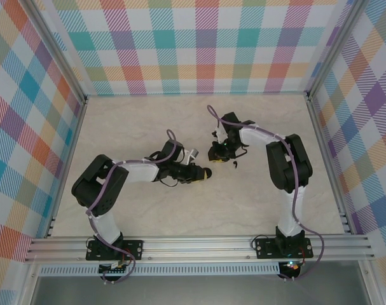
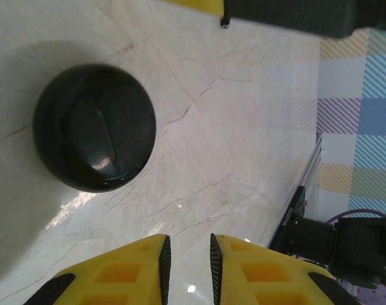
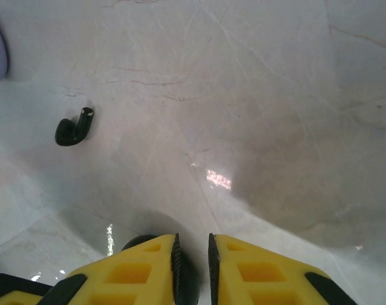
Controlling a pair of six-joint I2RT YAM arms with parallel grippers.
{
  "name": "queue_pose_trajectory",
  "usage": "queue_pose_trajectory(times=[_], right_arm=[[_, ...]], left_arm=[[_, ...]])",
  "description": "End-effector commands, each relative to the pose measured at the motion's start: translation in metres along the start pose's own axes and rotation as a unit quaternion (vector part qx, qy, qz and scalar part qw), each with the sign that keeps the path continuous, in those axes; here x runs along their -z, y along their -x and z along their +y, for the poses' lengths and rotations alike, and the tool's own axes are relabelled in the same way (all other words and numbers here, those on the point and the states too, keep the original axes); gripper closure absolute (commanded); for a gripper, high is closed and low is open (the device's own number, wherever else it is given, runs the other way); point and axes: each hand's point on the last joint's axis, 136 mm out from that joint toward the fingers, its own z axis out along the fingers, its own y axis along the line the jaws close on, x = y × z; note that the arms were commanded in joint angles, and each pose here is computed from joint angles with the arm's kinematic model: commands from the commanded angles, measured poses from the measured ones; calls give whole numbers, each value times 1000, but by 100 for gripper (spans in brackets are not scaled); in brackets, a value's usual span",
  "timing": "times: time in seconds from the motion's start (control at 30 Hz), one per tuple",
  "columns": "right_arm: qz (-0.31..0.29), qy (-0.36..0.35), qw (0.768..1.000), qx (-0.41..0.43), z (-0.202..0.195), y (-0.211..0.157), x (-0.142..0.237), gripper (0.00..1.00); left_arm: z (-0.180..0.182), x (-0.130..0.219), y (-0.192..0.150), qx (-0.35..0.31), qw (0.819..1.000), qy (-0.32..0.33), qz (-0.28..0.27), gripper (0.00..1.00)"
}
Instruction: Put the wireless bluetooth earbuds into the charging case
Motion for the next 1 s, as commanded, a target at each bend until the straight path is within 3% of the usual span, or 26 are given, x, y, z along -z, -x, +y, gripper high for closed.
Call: queue_pose_trajectory(times=[0.0, 0.5, 0.97], right_arm=[[20, 10, 1000, 13, 8, -3, -2, 79], [69, -24, 997, 29, 1, -19, -21, 77], [66, -73, 995, 34, -9, -28, -2, 76]], left_arm=[[-6, -12, -4, -1, 1000, -16, 17, 75], [8, -26, 2, 12, 1000, 4, 13, 73], [35, -14, 12, 4, 994, 112, -15, 77]])
